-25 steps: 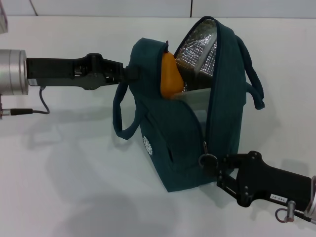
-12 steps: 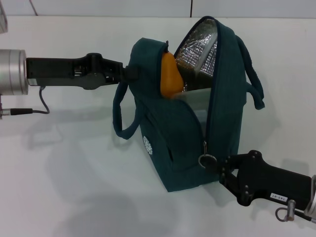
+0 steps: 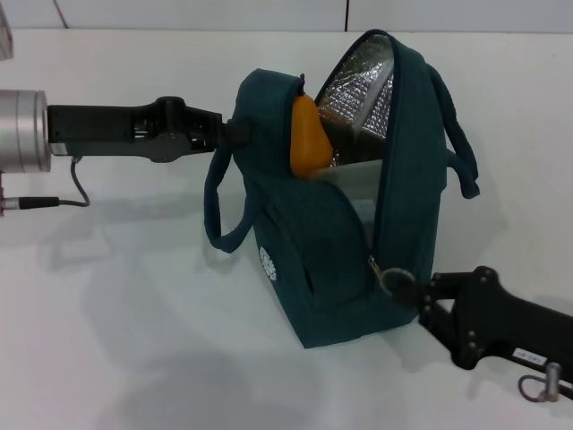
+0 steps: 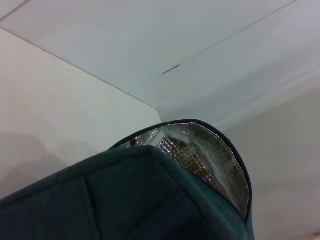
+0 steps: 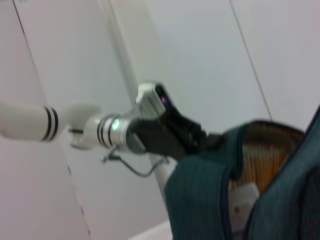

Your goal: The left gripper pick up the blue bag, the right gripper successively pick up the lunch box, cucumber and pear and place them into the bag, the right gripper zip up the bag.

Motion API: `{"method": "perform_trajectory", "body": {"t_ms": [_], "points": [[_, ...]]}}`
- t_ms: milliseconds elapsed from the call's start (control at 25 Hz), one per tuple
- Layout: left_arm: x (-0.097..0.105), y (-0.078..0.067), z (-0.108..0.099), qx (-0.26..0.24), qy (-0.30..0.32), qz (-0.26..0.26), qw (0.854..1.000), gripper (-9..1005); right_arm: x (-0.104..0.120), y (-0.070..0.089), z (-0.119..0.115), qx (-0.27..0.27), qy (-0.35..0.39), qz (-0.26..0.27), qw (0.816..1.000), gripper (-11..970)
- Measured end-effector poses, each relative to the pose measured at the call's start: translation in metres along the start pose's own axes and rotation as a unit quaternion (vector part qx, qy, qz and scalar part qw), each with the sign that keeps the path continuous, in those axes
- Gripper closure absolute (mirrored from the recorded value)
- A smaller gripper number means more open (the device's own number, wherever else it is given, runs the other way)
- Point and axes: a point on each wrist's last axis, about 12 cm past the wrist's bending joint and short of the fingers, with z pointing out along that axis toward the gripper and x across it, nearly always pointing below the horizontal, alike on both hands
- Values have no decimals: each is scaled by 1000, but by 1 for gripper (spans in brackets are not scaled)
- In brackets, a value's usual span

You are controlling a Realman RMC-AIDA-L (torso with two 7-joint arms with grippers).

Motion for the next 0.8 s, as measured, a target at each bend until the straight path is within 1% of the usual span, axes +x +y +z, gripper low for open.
{"method": "perform_trajectory", "body": {"t_ms": [280,520,680,800], "points": [[1,0,-1,1,-4,3,1000,932,-9,1,-7,-4,-41,-5,999,952],[2,0,-2,4,-6,22,1000,931,-19,-2,3,-19,-54,-19,998,951],[5,1,-1,5,-8,51,999,931,-22,-3,8,-31,-59,-26,997,950],[7,3,-4,9,-22,68,997,931,-24,-2,10,-35,-61,-33,997,949]]}}
